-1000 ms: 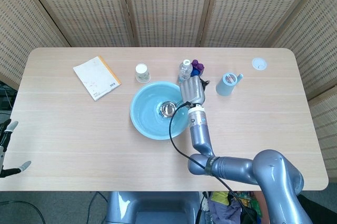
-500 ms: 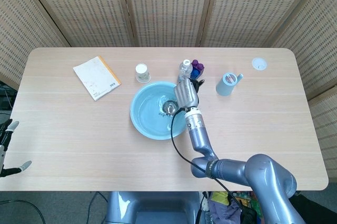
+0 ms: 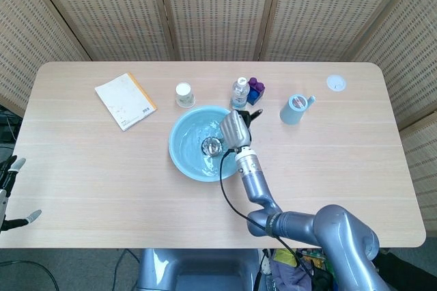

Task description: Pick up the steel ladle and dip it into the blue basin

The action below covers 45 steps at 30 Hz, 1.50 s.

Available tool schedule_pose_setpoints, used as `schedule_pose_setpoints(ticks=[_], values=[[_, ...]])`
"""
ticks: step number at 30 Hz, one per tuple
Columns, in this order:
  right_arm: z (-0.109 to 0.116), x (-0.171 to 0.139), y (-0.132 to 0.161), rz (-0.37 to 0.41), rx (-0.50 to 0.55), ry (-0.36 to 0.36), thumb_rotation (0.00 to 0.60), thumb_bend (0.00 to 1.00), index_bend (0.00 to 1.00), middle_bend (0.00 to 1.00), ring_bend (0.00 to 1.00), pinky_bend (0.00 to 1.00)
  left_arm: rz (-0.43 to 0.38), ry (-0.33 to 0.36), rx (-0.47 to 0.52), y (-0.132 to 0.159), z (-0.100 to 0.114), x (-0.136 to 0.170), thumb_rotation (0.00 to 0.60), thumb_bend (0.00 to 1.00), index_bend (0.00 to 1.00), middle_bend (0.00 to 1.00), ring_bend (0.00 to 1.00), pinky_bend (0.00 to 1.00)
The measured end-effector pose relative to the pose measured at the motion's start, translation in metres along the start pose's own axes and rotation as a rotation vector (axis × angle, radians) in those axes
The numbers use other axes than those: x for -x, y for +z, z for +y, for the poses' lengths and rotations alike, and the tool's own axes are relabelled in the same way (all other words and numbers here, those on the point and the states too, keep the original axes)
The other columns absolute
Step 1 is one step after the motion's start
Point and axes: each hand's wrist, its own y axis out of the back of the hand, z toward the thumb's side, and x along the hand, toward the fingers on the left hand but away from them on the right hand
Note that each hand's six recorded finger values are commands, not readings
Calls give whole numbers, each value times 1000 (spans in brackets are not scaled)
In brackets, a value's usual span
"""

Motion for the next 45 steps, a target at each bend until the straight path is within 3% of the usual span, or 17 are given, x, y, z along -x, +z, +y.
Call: schedule_pose_setpoints(ticks=[6, 12, 19, 22, 31, 45], values=[[1, -3, 6, 25, 4, 20, 600, 871, 817, 988, 934, 1000, 2, 6, 6, -1, 2, 1, 600, 0, 0, 0, 0, 0], [0, -8, 9, 44, 115, 118, 600, 882, 823, 995, 936, 1000, 1, 1, 5, -1, 1, 1, 600, 0, 0, 0, 0, 0], [6, -10, -3, 34, 403, 302, 600, 885, 823, 995, 937, 1000, -3, -5, 5, 0, 0, 0, 600, 0, 0, 0, 0, 0], [12, -10, -17, 31, 498, 347, 600, 886, 824, 995, 938, 1000, -4, -5, 6, 0, 0, 0, 600, 0, 0, 0, 0, 0], [22, -7, -53, 3, 592, 374, 600, 889, 826, 995, 938, 1000, -12, -3, 4, 2, 1, 0, 600, 0, 0, 0, 0, 0], [27, -8, -80, -17, 673, 409, 600, 891, 826, 995, 939, 1000, -12, -11, 3, 4, -1, 0, 600, 0, 0, 0, 0, 0]])
